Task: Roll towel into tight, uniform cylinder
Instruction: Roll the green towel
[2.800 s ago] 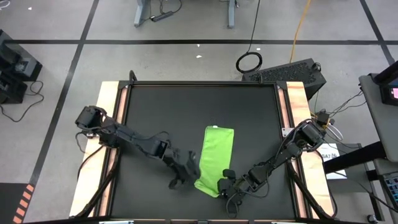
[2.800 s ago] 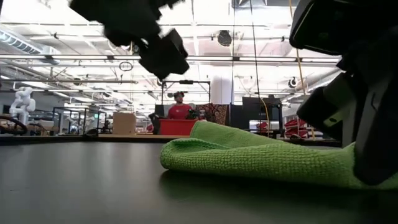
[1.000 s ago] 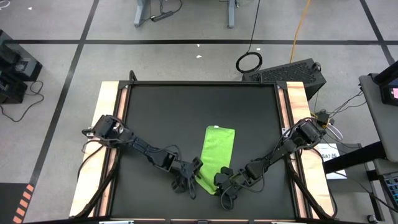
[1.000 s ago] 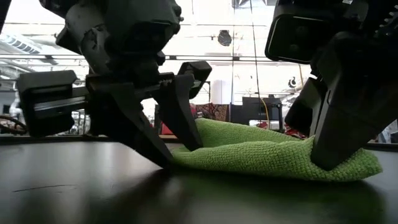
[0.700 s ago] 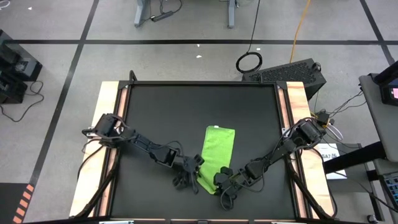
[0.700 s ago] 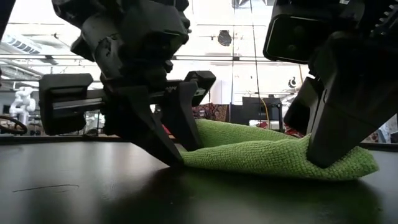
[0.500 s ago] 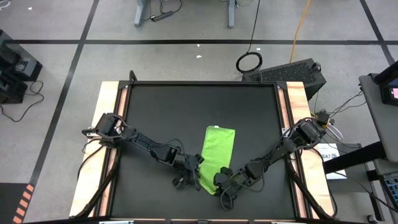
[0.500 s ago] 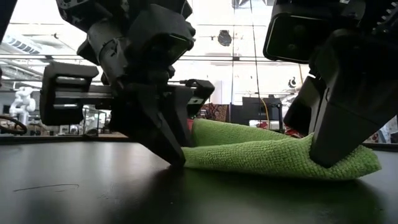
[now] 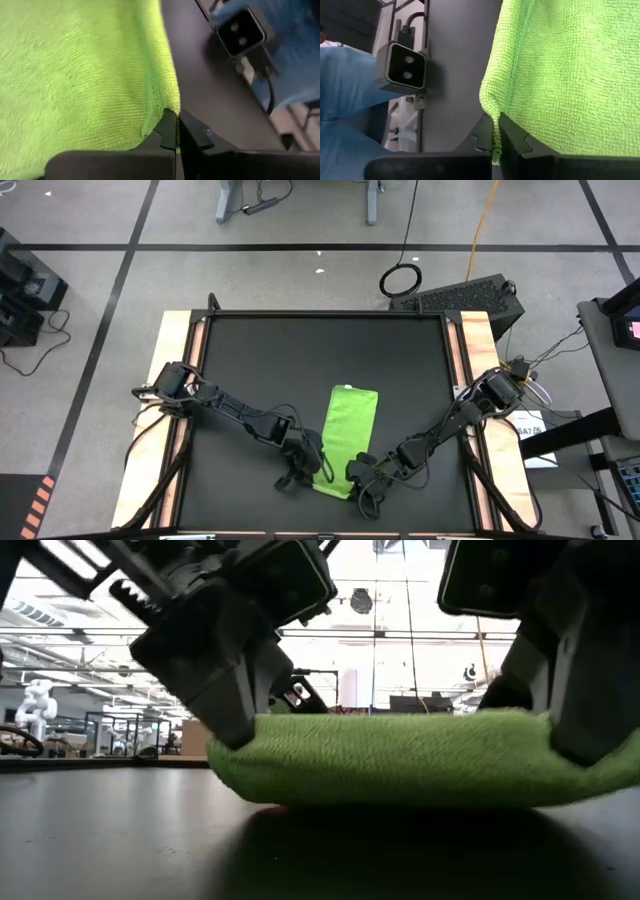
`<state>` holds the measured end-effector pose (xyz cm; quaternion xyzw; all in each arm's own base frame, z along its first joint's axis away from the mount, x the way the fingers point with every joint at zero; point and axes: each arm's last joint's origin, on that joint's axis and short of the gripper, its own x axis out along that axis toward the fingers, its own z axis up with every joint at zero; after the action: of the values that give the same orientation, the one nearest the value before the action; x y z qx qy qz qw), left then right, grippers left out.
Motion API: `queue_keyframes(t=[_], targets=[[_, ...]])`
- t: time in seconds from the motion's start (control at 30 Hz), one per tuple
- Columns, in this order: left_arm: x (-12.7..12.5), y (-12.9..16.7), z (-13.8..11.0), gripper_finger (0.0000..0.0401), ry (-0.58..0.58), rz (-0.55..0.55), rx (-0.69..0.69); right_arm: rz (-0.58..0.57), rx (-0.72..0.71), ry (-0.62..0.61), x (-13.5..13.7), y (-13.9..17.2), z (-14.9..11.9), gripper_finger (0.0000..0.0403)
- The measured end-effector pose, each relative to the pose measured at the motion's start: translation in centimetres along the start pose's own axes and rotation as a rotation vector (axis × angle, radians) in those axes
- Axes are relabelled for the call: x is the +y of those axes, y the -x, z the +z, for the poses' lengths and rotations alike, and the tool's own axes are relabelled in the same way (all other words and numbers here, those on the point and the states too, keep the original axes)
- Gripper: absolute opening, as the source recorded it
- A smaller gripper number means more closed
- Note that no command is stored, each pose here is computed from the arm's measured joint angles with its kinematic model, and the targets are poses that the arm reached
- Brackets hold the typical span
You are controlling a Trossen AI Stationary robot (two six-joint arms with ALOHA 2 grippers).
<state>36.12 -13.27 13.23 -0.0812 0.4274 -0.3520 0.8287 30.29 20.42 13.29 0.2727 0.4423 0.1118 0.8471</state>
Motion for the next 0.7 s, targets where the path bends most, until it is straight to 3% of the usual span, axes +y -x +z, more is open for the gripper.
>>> queue_keyframes(t=[0.37, 0.5, 0.7], targets=[[2.8, -0.1, -0.7, 0.0001, 0.442, -0.072, 0.030, -0.016, -0.003, -0.153, -0.1, 0.2, -0.5, 0.0000], [3.4, -1.0, -1.3, 0.0001, 0.547, -0.088, 0.053, -0.021, 0.010, -0.208, -0.4, 0.2, -0.9, 0.0000], [3.6, -1.3, -1.5, 0.0001, 0.590, -0.090, 0.066, -0.025, 0.009, -0.244, -0.5, 0.2, -1.3, 0.0000]])
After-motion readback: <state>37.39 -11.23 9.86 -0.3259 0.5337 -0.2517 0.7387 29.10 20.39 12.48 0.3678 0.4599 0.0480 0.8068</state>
